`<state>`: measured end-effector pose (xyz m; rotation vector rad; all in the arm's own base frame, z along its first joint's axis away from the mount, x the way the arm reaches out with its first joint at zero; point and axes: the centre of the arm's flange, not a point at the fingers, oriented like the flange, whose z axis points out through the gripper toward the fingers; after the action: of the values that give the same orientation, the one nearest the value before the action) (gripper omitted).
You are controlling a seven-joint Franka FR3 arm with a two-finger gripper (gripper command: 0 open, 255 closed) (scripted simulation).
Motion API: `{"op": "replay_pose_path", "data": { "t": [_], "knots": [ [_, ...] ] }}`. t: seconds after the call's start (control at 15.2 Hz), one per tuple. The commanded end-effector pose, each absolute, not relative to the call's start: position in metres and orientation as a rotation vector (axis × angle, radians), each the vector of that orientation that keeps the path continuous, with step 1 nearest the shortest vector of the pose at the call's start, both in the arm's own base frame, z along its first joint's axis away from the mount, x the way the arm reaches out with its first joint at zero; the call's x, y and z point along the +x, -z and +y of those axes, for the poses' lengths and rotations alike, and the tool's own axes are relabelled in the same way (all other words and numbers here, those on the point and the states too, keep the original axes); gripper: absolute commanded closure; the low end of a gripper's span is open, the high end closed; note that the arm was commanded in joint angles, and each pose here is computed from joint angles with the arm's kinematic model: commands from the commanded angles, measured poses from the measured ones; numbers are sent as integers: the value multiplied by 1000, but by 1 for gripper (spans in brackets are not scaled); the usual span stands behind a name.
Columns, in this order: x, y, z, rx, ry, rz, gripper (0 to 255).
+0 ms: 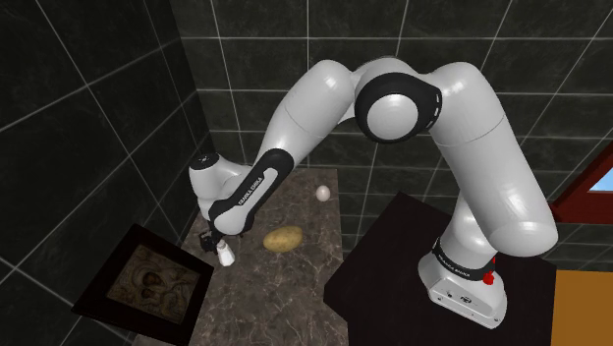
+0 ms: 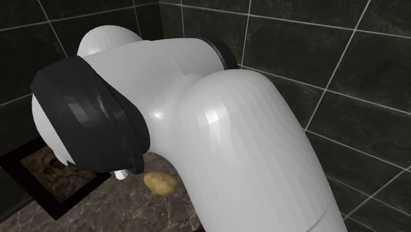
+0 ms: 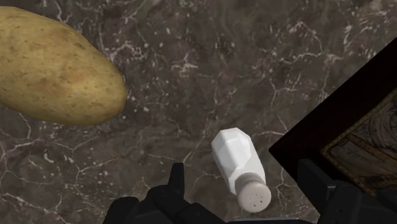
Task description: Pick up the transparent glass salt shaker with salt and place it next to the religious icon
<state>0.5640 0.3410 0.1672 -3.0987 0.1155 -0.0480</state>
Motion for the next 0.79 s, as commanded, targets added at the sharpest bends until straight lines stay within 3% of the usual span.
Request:
{"op": "replay_pose_path", "data": {
  "t": [0.0,0.26,0.73],
  "knots": [
    [564,-167,341,-3099,48,115,0],
    [562,-217,339,-3099,48,115,0],
    [562,-217,339,-3099,48,115,0]
  ]
}}
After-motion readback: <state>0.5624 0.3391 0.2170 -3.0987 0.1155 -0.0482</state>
